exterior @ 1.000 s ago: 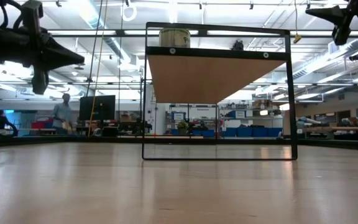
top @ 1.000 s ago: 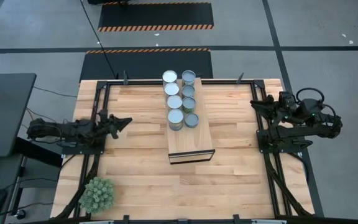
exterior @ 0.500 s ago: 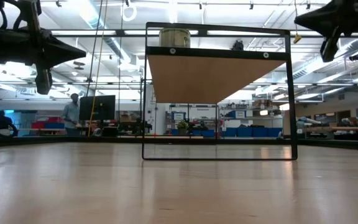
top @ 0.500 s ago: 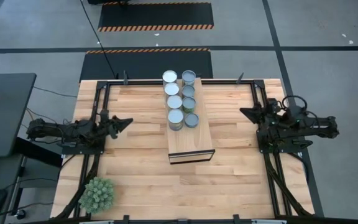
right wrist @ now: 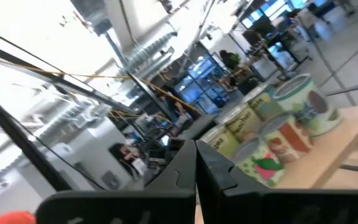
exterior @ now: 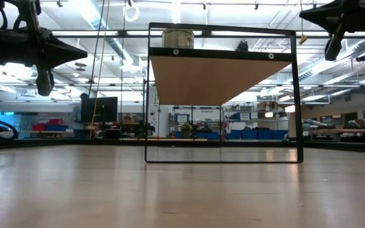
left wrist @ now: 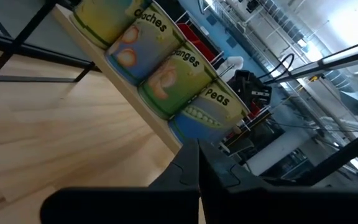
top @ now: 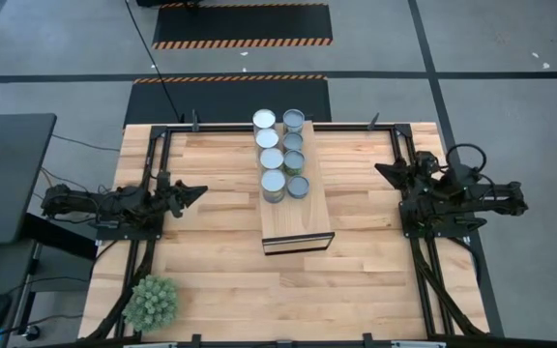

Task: Pick and place cans onto a shelf
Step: Return to Home Position

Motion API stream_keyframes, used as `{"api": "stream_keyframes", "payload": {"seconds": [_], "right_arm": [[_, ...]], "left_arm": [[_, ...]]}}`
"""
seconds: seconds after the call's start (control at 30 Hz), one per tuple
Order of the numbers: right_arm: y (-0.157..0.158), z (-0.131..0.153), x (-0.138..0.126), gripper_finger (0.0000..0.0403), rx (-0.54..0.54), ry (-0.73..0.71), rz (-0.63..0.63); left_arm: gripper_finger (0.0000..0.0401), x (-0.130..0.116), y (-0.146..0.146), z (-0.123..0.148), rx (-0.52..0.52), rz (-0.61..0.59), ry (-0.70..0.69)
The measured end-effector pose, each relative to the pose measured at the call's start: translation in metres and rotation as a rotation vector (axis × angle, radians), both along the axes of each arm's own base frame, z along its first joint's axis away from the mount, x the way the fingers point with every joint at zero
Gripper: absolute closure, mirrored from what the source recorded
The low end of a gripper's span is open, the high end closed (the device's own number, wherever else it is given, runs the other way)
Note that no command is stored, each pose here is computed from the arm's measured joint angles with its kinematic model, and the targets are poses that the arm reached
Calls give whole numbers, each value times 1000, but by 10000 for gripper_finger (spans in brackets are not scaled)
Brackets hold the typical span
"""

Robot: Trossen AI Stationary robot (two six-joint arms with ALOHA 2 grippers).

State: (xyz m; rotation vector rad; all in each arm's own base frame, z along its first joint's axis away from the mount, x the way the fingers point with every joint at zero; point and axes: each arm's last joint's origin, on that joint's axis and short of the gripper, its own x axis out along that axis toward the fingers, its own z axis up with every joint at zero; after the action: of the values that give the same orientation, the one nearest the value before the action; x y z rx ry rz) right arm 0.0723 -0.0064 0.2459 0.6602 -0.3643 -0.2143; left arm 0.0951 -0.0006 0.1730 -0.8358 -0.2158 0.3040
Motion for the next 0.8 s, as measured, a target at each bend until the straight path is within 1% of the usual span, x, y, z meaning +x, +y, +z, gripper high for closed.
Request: {"api": "stream_keyframes", "payload": {"seconds": [0.2, 0.5, 0.63, 0.8], "right_arm": [[1, -10, 5, 398, 24, -53, 25], [1, -22, 10, 398, 117, -88, 60], [1, -25, 11, 398, 141, -67, 52], [0, -31, 12, 399, 170, -13, 3]], "left_arm": [[401, 0, 0, 1, -8, -3, -12], [401, -1, -3, 2, -22, -8, -33], [401, -1, -5, 1, 1, -10, -10], [399, -1, -8, -1, -7, -16, 3]]}}
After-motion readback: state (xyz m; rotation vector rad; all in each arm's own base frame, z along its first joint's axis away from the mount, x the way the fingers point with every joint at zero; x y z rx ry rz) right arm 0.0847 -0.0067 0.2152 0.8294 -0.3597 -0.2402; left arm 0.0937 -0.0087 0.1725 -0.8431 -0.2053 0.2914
